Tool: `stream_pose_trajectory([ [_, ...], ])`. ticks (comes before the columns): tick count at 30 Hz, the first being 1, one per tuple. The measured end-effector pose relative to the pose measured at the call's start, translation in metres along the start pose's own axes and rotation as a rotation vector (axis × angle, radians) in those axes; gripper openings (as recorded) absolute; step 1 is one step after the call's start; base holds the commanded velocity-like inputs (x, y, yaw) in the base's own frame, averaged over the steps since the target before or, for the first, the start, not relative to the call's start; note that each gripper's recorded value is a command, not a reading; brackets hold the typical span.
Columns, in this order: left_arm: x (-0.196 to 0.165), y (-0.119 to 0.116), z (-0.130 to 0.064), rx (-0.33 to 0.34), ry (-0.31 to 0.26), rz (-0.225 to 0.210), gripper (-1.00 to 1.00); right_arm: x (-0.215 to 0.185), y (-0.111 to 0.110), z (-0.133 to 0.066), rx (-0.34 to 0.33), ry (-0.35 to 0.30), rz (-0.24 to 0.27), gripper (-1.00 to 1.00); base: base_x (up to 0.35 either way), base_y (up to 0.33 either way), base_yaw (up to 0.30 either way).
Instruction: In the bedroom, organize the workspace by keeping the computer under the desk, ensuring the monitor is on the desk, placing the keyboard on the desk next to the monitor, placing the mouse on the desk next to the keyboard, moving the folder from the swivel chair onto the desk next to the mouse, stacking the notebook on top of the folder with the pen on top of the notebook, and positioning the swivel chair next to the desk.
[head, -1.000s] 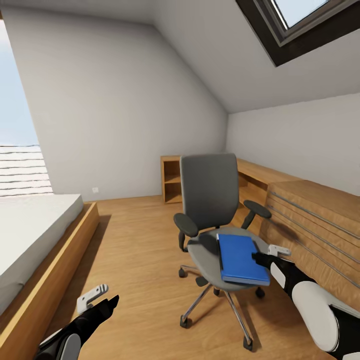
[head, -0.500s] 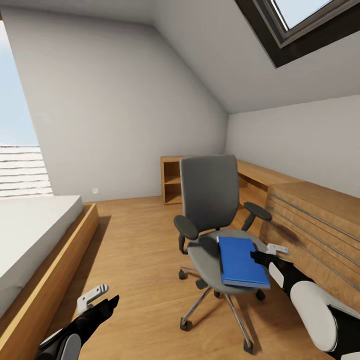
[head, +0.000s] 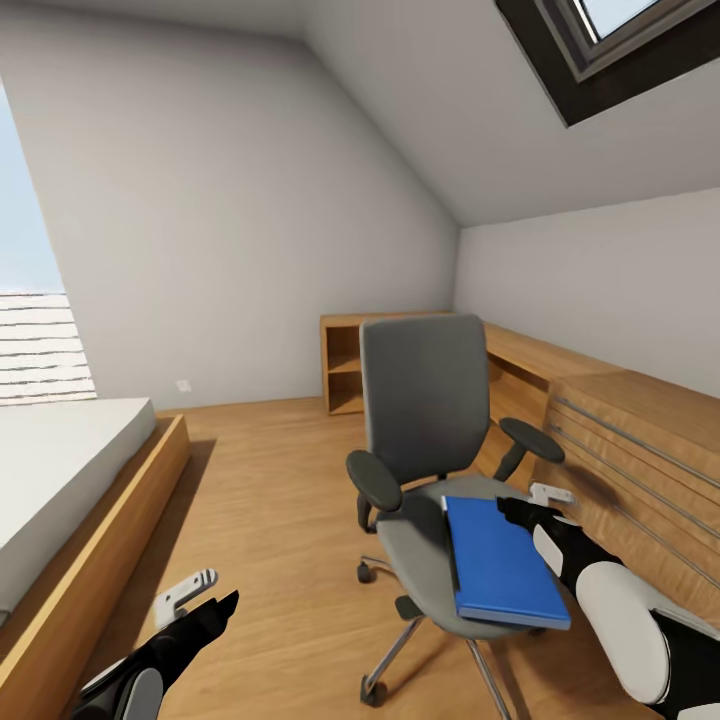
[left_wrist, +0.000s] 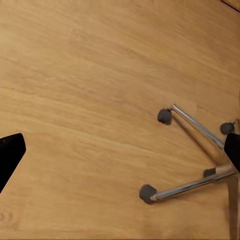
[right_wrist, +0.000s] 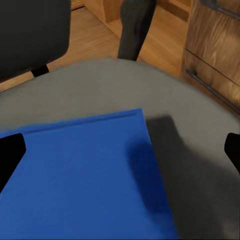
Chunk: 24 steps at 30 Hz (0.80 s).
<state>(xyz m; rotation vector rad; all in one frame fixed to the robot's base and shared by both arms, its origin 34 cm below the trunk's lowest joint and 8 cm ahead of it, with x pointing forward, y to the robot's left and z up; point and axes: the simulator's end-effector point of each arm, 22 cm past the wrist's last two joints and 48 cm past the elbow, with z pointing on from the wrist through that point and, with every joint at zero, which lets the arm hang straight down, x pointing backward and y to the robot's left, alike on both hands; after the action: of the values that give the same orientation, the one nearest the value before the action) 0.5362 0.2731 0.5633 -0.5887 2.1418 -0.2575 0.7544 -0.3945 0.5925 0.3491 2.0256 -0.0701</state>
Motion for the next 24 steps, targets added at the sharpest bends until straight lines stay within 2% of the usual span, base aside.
stream_pose_trajectory([
  [11, 0.0001, 0.0001, 0.0001, -0.002, 0.000, 0.001, 1.00, -0.0001, -0.0010, 0.0001, 0.002, 0.000, -0.012, 1.00, 0.282, 0.000, 0.000],
  [24, 0.0005, 0.0002, 0.0004, -0.002, 0.002, 0.002, 1.00, 0.0001, -0.0013, 0.0004, 0.002, 0.000, -0.013, 1.00, 0.024, 0.000, 0.000],
])
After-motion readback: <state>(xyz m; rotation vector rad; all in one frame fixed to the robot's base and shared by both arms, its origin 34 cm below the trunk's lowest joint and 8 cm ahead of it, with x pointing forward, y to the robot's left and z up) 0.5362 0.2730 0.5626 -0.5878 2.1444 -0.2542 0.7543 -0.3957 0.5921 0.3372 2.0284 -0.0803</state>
